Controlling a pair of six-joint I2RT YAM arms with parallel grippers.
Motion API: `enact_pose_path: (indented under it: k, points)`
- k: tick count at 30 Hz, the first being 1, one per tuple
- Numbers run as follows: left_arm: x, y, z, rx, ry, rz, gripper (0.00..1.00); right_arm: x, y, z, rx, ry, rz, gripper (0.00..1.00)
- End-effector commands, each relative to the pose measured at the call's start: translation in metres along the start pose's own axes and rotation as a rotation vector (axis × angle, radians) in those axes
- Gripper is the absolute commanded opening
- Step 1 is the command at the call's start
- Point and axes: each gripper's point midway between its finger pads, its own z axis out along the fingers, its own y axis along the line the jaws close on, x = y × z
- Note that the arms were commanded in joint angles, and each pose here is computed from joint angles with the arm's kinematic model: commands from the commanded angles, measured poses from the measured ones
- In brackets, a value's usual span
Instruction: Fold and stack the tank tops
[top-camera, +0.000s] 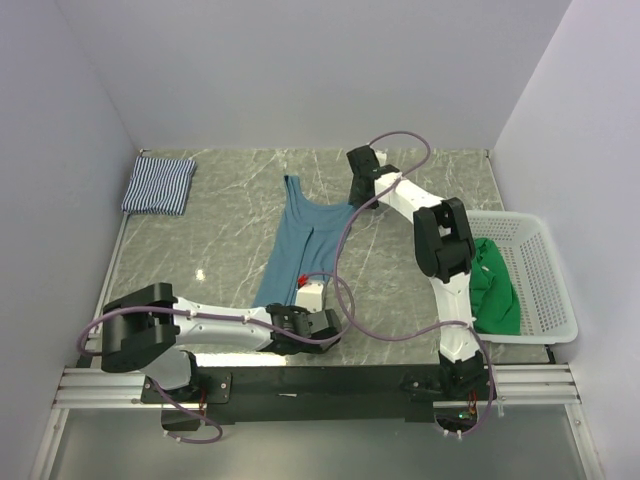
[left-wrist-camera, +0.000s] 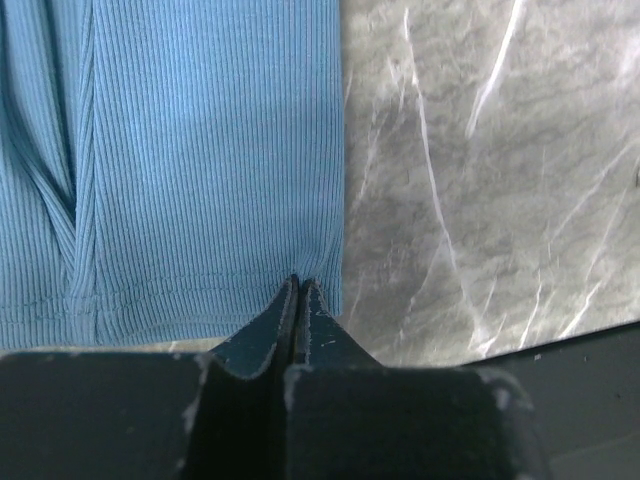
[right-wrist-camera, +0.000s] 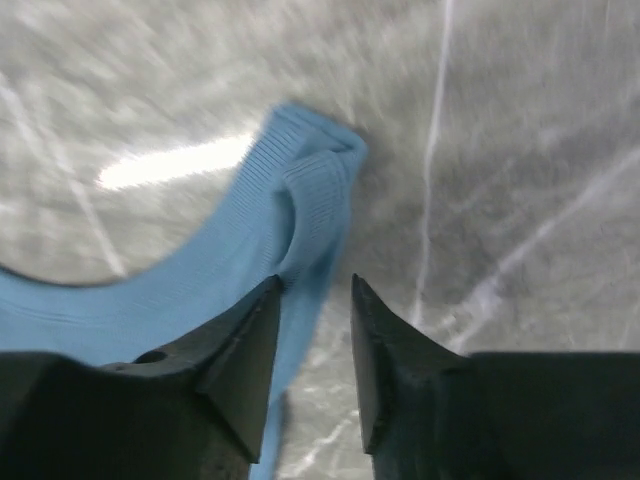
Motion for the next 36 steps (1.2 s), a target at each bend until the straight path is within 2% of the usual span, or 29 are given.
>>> enact_pose_path:
  k: [1,5,10,16,21,32,36]
  points:
    - [0.018,0.006,-0.005,0.022,0.081,0.051,0.01,-0.024,0.001,-0.029,-0.017,-0.068,-0.022,0.44]
    - [0.019,0.005,-0.009,0.036,0.086,0.054,0.01,-0.026,0.002,-0.047,-0.032,-0.055,-0.008,0.44]
    - [0.017,0.002,-0.014,0.062,0.086,0.052,0.0,0.011,0.006,-0.062,-0.099,-0.028,0.015,0.44]
    - [0.019,0.001,-0.018,0.092,0.094,0.048,0.01,0.05,0.023,-0.062,-0.153,0.01,-0.001,0.44]
    - [0.021,0.003,-0.019,0.096,0.098,0.048,0.01,0.065,0.034,-0.055,-0.156,0.042,-0.011,0.44]
    - [0.019,-0.005,-0.023,0.133,0.102,0.06,0.01,0.087,0.017,-0.036,-0.059,0.1,-0.06,0.4]
    - [0.018,-0.008,-0.024,0.146,0.104,0.065,0.01,0.089,0.01,-0.025,0.0,0.118,-0.087,0.35]
